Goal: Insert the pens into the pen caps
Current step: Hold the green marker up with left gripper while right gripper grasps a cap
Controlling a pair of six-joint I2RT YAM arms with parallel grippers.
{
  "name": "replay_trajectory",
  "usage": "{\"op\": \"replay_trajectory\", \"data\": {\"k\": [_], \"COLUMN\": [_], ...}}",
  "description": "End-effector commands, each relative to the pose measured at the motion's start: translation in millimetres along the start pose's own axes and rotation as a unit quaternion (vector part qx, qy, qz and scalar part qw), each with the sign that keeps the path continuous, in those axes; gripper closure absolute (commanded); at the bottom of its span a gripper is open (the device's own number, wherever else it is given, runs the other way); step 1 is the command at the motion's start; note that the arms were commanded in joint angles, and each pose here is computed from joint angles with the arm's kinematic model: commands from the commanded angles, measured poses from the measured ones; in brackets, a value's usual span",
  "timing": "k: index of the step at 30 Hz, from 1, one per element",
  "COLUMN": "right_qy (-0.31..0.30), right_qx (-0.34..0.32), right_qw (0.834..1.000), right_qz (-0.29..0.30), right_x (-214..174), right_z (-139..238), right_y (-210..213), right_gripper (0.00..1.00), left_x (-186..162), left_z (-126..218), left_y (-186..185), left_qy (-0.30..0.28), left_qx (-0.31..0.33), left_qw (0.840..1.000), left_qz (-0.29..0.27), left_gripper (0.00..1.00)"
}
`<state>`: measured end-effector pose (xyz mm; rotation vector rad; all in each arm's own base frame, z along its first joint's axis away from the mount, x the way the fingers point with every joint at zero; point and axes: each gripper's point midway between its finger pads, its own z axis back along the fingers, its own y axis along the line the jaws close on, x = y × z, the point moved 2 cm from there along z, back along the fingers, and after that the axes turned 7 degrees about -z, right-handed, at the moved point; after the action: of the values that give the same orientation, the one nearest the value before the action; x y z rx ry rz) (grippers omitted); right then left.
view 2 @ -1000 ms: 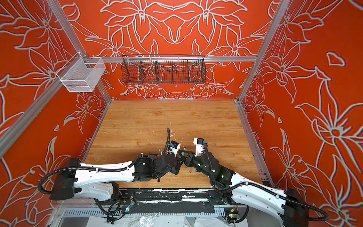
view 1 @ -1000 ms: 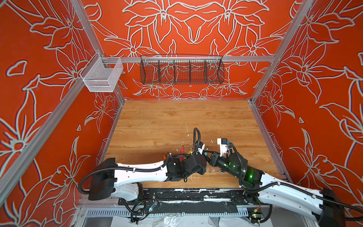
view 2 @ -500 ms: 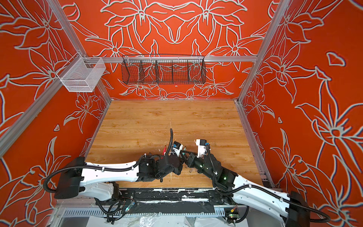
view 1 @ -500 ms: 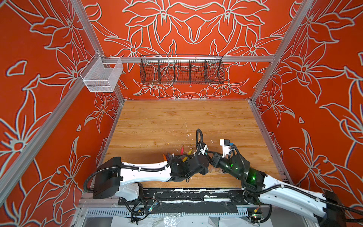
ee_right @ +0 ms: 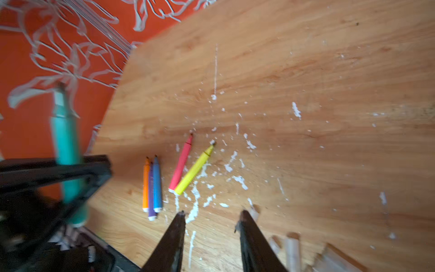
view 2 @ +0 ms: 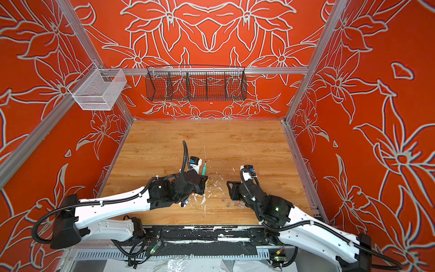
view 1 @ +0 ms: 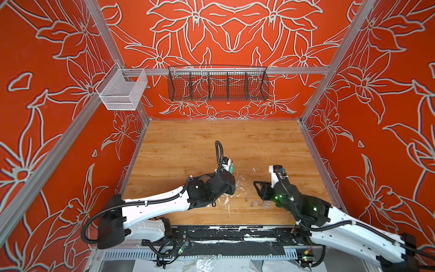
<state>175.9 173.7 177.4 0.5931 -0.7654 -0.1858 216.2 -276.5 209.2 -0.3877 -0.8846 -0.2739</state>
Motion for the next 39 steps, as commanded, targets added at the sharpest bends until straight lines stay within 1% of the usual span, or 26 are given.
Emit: {"op": "replay_trajectory", "data": {"k": [1,3,5,7,10,13,17,20,23,26,32,39], "right_qy": [0.056,0.082,0.102,0.119,0.147,0.169,0.191,0.207,0.224,0.235,0.236,0.242], "right_qx": [-0.097,-0.126,-0.143,-0.159,-0.173,-0.191,-0.214,-0.216,-0.227,-0.239,-0.242,-0.259], "right_qw": [0.991,0.984,0.979,0.974,0.966,0.958,0.947,0.943,0.935,0.929,0.927,0.920], "right_qz": [0.069,0.090,0.103,0.110,0.120,0.130,0.142,0.147,0.156,0.160,0.161,0.168], "right_x": [-17,-24,-29,-35,-46,-55,-62,-68,-74,-80,-85,-90], "right_z": [-5,-8,-9,-9,-13,-19,-24,-28,-32,-36,-40,-47], "right_y": [-26,-33,-38,-44,-50,-55,-59,-60,-64,-69,-74,-81], "right_gripper": [0.60,0.61,0.61,0.60,0.61,0.61,0.66,0.66,0.67,0.69,0.69,0.69], "left_x": [-2,-9,-14,-18,-21,-24,-25,-25,-27,-23,-24,-23], "left_z": [12,13,14,18,23,24,25,26,25,32,33,34], "left_y": [16,12,13,18,28,30,30,28,31,32,32,31], "left_qy": [-0.011,-0.022,-0.036,-0.030,-0.012,-0.013,-0.014,-0.013,-0.012,-0.029,-0.026,-0.027], "left_qx": [0.021,-0.014,-0.034,-0.029,-0.003,-0.003,-0.008,-0.017,-0.011,-0.021,-0.022,-0.026], "left_qw": [0.999,0.999,0.998,0.999,1.000,0.999,0.999,0.999,0.999,0.999,0.999,0.999], "left_qz": [-0.024,-0.035,-0.034,-0.028,-0.028,-0.033,-0.033,-0.031,-0.029,-0.019,-0.013,-0.011], "left_gripper": [1.00,1.00,1.00,1.00,1.00,1.00,1.00,1.00,1.00,1.00,1.00,1.00]}}
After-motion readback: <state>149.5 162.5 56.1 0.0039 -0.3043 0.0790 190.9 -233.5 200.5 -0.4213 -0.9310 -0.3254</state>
